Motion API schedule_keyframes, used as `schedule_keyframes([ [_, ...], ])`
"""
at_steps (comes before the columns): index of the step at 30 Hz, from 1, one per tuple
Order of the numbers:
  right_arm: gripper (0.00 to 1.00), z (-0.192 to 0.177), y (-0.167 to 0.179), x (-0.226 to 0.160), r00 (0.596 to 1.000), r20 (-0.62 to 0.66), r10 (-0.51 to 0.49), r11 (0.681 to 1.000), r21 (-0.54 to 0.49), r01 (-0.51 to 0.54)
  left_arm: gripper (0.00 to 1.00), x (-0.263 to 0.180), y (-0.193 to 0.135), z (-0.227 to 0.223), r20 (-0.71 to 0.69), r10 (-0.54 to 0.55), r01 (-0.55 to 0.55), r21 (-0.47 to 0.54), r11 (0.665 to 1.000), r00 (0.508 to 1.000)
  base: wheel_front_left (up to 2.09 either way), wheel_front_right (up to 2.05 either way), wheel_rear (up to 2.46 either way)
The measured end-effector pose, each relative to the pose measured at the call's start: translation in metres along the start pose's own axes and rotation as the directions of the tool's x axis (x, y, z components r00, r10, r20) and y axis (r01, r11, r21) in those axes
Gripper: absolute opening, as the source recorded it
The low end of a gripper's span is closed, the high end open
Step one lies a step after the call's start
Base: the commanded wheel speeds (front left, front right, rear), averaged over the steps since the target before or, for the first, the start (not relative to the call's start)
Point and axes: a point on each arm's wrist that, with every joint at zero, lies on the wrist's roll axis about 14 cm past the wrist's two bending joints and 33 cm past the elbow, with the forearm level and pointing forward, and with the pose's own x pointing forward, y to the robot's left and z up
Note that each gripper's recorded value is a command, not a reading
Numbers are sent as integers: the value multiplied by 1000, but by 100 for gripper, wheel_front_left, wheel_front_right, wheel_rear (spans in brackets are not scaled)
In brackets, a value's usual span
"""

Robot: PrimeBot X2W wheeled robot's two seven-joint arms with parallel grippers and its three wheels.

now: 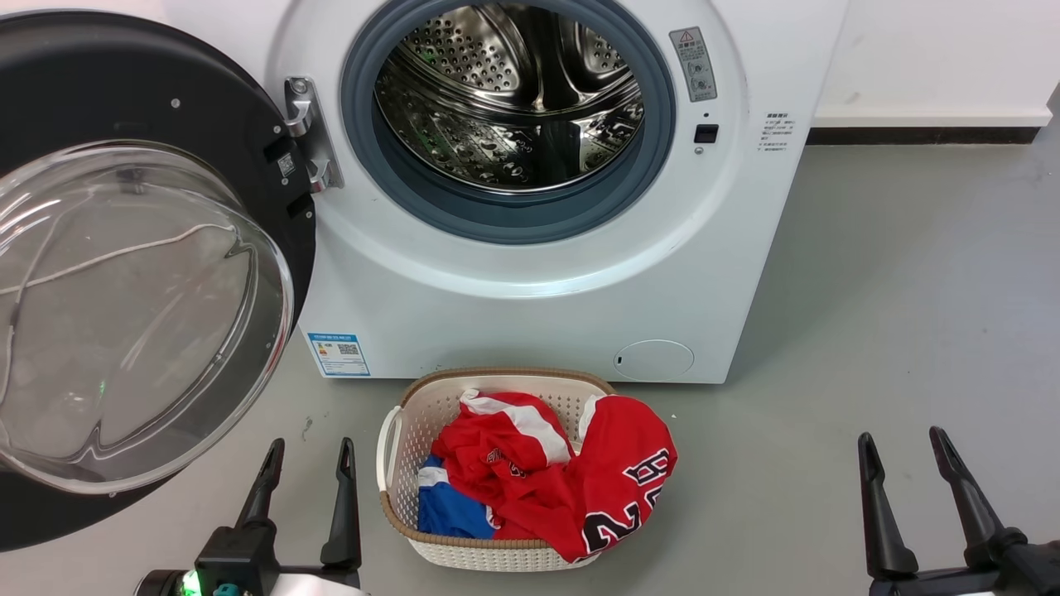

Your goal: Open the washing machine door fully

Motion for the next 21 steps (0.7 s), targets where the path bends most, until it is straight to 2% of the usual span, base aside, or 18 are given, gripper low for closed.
schedule_keyframes([
  [5,100,-1,-1,-1,1000,-4,-3,1000,0,3,100,0,1,-2,-6,7,-7,-5,1000,1000,0,0,0],
  [6,0,-1,-1,-1,1000,-5,-4,1000,1,4,0,0,1,-2,-8,8,-8,-6,1000,1000,0,0,0],
  [12,0,-19,-1,-5,998,-63,-7,1000,12,7,0,-10,2,-26,-85,14,-15,-12,1000,996,0,0,0],
  [21,0,-28,-6,-5,994,-97,-45,979,192,63,0,-10,11,-36,-143,57,-82,-177,981,988,0,0,0],
])
